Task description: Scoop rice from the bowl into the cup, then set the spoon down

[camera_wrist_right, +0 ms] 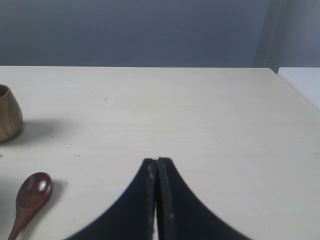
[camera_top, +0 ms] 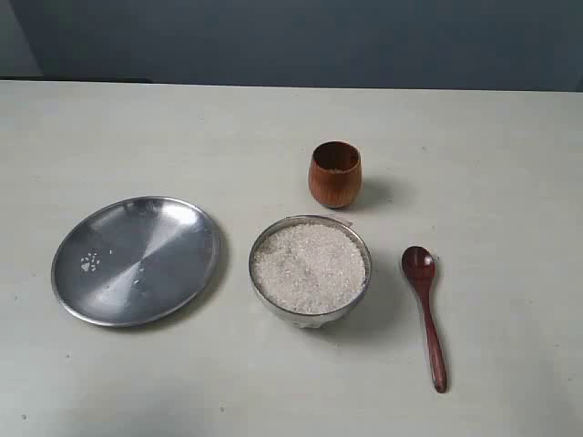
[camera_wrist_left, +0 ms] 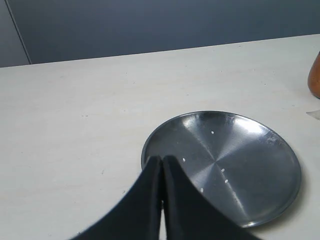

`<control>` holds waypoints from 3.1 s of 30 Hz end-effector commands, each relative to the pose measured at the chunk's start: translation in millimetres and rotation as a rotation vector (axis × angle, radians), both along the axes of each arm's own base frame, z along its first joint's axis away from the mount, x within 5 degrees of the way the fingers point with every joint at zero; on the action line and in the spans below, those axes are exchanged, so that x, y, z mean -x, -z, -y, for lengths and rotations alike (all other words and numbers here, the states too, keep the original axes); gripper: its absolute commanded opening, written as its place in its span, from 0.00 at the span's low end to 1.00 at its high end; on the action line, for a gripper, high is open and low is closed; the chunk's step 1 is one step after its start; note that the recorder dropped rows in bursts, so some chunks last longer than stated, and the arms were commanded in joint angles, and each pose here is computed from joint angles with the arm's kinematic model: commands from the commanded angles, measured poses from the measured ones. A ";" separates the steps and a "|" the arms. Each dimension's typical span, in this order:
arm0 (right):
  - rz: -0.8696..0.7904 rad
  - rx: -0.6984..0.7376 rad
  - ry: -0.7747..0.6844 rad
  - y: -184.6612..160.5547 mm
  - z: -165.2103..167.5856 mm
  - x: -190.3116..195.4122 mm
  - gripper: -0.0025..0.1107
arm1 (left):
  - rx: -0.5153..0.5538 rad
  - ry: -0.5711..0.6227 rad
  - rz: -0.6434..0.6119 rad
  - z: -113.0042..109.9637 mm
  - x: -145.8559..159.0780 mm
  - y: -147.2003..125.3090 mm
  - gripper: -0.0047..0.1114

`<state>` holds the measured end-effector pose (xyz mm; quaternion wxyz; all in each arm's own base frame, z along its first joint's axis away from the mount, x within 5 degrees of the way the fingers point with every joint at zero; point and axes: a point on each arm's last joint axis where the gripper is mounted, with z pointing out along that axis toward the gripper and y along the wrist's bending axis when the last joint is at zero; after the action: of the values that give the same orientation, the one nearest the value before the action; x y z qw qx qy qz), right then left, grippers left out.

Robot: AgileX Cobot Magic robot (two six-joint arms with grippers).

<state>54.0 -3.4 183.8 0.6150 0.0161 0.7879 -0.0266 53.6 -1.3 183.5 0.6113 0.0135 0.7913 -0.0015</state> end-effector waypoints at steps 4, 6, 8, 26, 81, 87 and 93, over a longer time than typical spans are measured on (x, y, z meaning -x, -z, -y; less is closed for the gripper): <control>0.013 0.000 0.006 -0.5 0.3 0.1 0.03 | 0.003 0.007 0.009 0.5 -0.1 0.4 0.04; 0.013 0.000 0.006 -0.5 0.3 0.1 0.03 | 0.003 0.007 0.009 0.5 -0.1 0.4 0.04; 0.013 0.000 0.006 -0.5 0.3 0.1 0.03 | 0.003 0.007 0.009 0.5 -0.1 0.4 0.04; 0.011 0.000 0.006 -0.4 0.3 0.1 0.03 | 0.003 0.007 0.009 0.5 -0.1 0.4 0.04; 0.013 0.000 0.004 -0.6 0.2 0.1 0.03 | 0.058 0.002 0.138 0.9 -2.2 -11.3 0.04; 0.013 0.000 0.004 -0.6 0.2 0.1 0.03 | 0.047 0.002 0.134 0.7 -2.2 -10.9 0.04; 0.013 0.000 0.004 -0.6 0.2 0.1 0.03 | 0.047 0.002 0.134 0.7 -2.2 -10.9 0.04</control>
<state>54.0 -3.4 183.8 0.6150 0.0161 0.7879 -0.0266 55.9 -1.7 195.2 0.6616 -0.0013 0.7497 -0.0165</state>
